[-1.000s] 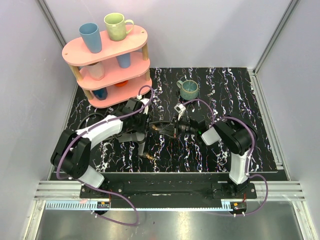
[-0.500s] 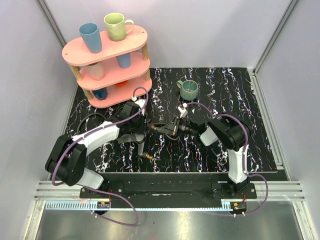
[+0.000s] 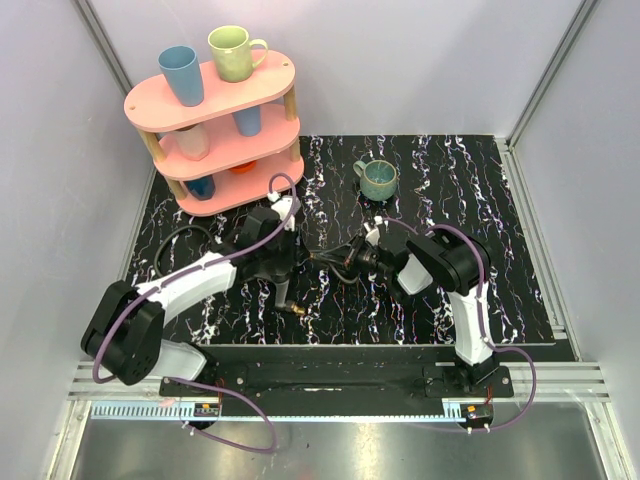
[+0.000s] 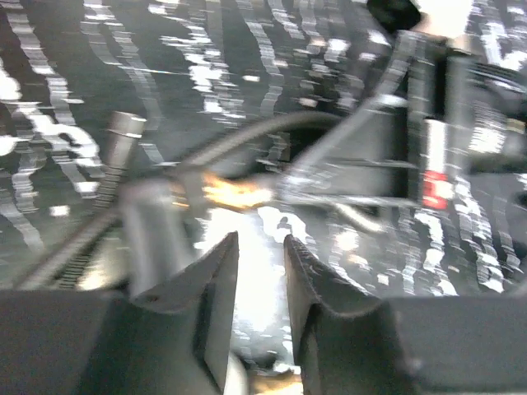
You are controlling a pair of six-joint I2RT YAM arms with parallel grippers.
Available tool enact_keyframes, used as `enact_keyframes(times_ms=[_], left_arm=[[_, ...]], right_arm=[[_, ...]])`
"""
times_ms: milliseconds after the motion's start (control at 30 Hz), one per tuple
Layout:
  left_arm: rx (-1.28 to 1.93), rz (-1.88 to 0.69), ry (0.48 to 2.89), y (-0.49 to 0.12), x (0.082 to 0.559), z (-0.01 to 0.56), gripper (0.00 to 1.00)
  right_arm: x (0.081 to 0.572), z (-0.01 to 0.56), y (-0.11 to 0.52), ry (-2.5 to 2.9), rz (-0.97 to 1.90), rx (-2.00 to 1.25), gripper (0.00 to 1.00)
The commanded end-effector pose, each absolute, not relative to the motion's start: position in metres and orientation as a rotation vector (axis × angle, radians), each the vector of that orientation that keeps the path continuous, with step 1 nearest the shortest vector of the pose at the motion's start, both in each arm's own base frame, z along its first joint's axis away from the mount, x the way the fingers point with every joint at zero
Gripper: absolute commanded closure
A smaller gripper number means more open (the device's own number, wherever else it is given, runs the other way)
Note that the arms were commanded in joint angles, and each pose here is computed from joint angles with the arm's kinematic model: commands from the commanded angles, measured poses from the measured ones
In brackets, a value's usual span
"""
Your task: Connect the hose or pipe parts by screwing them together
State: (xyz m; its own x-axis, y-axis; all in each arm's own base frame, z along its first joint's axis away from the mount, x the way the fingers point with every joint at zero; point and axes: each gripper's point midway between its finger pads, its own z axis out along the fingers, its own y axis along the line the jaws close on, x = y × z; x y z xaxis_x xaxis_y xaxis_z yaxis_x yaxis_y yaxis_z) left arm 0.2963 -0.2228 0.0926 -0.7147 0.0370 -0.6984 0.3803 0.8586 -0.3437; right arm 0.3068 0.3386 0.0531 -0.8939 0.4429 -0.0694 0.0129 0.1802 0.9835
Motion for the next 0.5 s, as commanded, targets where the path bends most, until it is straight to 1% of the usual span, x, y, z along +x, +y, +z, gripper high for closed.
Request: enact_keyframes(times_ms=[0,100,233,267,300,333,367,400,467], left_arm=[[0.428,-0.883,2.219,-0.267,0.271,0.131,1.00],[0.427,-0.840,2.255,-0.262,0.272,0.127,1.00],[0.436,-0.769,2.292,-0.253,0.273,0.125,1.00],[0.441,-0.754,2.298,-0.251,0.274,0.127,1.00],[0.453,-0.732,2.306,-0.249,0.275,0.128,0.93],[0.469,-0.681,2.315,-0.244,0.279,0.133,0.69],[0.476,-0.653,2.317,-0.242,0.281,0.136,0.59],[0.485,-0.632,2.321,-0.240,0.283,0.139,0.51],[0.505,-0.556,2.325,-0.235,0.292,0.151,0.43]], right_arm=[[0.347,0.121,0.330,1.748,1.803,0.475,0.88],[0.345,0.126,0.329,1.741,1.798,0.433,0.85],[0.345,0.119,0.329,1.761,1.796,0.442,0.93],[0.344,0.117,0.330,1.768,1.799,0.437,0.93],[0.344,0.116,0.331,1.771,1.797,0.420,0.93],[0.343,0.115,0.332,1.775,1.796,0.410,0.94],[0.343,0.116,0.332,1.772,1.795,0.396,0.95],[0.343,0.116,0.332,1.771,1.784,0.378,0.95],[0.342,0.122,0.335,1.763,1.792,0.333,0.96]])
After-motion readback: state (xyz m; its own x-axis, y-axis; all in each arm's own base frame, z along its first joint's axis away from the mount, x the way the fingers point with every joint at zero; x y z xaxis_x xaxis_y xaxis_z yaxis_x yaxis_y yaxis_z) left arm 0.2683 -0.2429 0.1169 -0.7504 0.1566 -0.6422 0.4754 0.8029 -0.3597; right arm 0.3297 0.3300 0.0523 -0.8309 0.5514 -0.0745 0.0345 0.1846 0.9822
